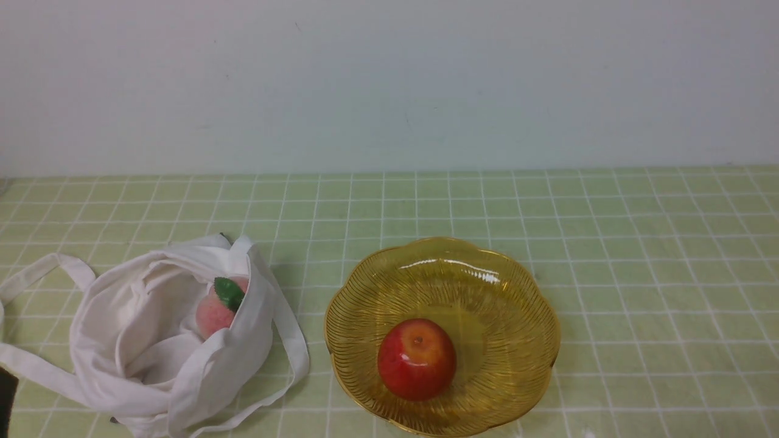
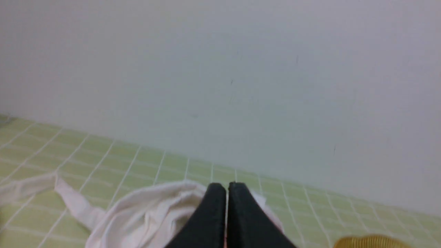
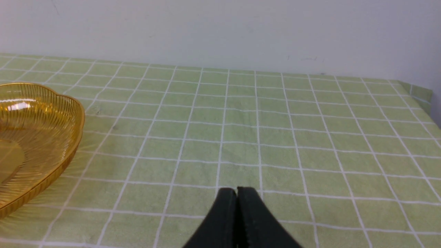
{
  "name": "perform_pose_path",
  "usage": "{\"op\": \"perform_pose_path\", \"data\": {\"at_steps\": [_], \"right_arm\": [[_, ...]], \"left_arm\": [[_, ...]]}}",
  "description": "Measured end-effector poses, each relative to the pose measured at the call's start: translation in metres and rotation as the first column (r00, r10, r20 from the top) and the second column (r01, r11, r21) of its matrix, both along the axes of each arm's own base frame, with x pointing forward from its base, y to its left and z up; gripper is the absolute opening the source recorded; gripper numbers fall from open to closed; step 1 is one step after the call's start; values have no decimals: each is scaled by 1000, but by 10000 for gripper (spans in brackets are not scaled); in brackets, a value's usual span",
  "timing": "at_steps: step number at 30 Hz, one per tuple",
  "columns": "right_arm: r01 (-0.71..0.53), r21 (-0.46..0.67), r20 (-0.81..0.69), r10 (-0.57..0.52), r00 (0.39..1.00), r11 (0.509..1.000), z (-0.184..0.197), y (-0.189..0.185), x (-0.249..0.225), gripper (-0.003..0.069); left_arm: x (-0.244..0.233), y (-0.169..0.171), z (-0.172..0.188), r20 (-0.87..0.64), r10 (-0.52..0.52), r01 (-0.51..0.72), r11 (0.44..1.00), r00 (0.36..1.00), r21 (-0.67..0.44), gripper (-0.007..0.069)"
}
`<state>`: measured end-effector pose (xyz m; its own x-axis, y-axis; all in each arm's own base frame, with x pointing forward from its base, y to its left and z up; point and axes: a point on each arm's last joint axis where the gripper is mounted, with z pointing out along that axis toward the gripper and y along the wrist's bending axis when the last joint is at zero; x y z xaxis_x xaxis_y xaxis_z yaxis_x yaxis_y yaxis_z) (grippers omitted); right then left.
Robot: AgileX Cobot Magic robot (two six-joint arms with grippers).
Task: Take the fruit out of the bag on the green coffee tablecloth and place them on the plate.
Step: 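Reach into the cloth bag and grasp the peach with the left gripper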
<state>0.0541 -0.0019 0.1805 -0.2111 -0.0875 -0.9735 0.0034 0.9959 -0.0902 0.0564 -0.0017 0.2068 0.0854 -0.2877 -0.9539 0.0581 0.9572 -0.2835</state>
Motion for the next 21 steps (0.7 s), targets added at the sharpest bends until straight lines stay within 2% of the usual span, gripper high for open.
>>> {"op": "perform_pose_path", "data": {"at_steps": [6,8,10,12,13,14,15,16,18,19,20,21], "right_arm": [[0,0,0,0,1000,1000,0,0,0,-13],[0,0,0,0,1000,1000,0,0,0,-13],[0,0,0,0,1000,1000,0,0,0,-13],[0,0,0,0,1000,1000,0,0,0,-13],[0,0,0,0,1000,1000,0,0,0,-13],[0,0,0,0,1000,1000,0,0,0,-13],[0,0,0,0,1000,1000,0,0,0,-13],[0,0,0,0,1000,1000,0,0,0,-13],[0,0,0,0,1000,1000,0,0,0,-13],[0,0,0,0,1000,1000,0,0,0,-13],[0,0,0,0,1000,1000,0,0,0,-13],[0,0,0,0,1000,1000,0,0,0,-13]], "left_arm": [[-6,2,25,276,20,-13,1000,961,-26,-8],[-8,2,34,300,20,-12,999,954,-30,-8],[-8,1,55,261,13,-5,1000,965,-30,-8],[-4,0,77,143,0,4,1000,990,-23,-8],[1,-1,87,35,-10,11,1000,999,-19,-8],[1,-1,93,27,-11,12,1000,1000,-18,-8],[6,-2,95,-94,-19,18,1000,995,-14,-8],[20,-4,102,-319,-31,31,1000,947,-7,-8],[34,-5,102,-544,-39,49,999,838,3,-8],[44,-6,101,-671,-41,66,998,741,12,-8],[46,-6,104,-683,-41,73,997,729,19,-8],[55,-7,103,-762,-39,101,994,647,35,-8]]}}
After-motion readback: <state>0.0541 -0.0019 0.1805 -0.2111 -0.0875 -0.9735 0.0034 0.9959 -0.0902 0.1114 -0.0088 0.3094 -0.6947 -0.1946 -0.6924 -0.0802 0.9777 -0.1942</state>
